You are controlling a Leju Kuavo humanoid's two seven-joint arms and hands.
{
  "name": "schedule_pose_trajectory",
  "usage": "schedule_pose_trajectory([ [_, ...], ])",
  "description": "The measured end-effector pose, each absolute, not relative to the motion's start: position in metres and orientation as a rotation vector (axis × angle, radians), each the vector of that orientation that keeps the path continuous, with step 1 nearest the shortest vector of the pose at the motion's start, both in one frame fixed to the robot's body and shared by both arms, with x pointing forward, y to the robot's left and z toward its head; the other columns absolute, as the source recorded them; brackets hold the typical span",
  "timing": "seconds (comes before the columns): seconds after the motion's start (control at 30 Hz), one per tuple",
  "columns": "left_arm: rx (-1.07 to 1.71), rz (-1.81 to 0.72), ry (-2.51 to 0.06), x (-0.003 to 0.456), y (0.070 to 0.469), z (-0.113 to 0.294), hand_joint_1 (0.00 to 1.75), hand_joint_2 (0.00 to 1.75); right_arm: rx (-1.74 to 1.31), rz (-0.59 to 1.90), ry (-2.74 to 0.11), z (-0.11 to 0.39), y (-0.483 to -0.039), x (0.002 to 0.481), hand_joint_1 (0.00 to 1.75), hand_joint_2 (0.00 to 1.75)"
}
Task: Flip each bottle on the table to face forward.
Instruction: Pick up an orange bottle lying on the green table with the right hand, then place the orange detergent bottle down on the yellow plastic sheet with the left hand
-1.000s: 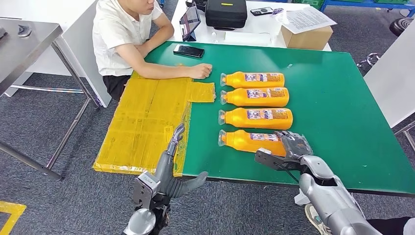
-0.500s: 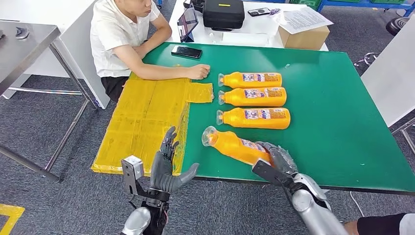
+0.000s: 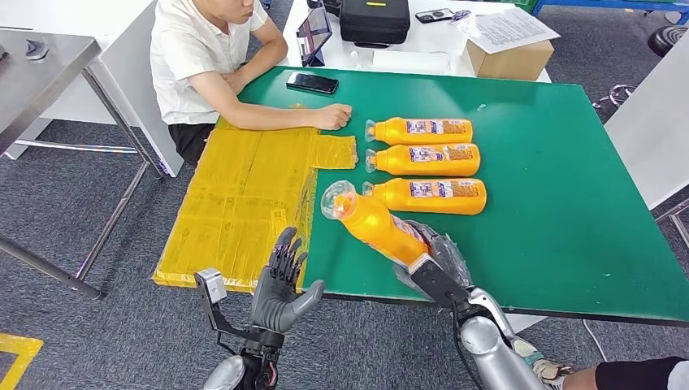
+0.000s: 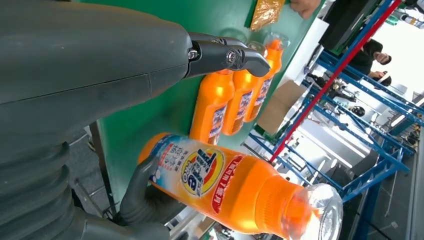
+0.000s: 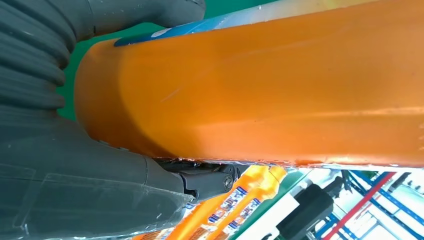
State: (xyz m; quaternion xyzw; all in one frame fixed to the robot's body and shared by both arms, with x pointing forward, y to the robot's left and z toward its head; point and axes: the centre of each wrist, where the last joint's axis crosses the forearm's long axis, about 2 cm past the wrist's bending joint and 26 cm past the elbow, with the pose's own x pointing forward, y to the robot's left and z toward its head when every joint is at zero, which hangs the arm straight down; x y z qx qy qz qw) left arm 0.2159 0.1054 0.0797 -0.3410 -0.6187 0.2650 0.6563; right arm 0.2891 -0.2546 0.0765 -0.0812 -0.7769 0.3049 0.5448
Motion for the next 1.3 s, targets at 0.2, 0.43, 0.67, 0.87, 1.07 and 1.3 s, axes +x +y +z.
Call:
schedule_pose_trajectory([
  [0.2, -0.87, 0.537, -1.448, 0.214, 0.102, 0.083, 0.0, 1.75, -0.173, 0.703, -1.861, 0.078, -0.243, 0.29, 1.71, 1.75],
  [0.43, -0.838, 0.365, -1.553, 0.214, 0.093, 0.088, 0.0, 1.75, -0.123, 0.757, -1.858, 0.077, -0.214, 0.291, 1.71, 1.75],
  [0.67, -0.825, 0.334, -1.55, 0.213, 0.093, 0.088, 0.0, 1.75, -0.105, 0.78, -1.852, 0.074, -0.205, 0.29, 1.75, 1.75],
  [0.87, -0.786, 0.315, -1.521, 0.217, 0.092, 0.085, 0.0, 1.75, -0.096, 0.825, -1.877, 0.075, -0.18, 0.284, 1.75, 1.75],
  [1.07, -0.78, 0.373, -1.488, 0.221, 0.095, 0.084, 0.0, 1.75, -0.086, 0.854, -1.935, 0.077, -0.162, 0.274, 1.75, 1.75],
  [1.3, -0.833, 0.592, -1.394, 0.225, 0.096, 0.091, 0.0, 1.75, -0.023, 0.819, -2.027, 0.081, -0.144, 0.252, 1.75, 1.75],
])
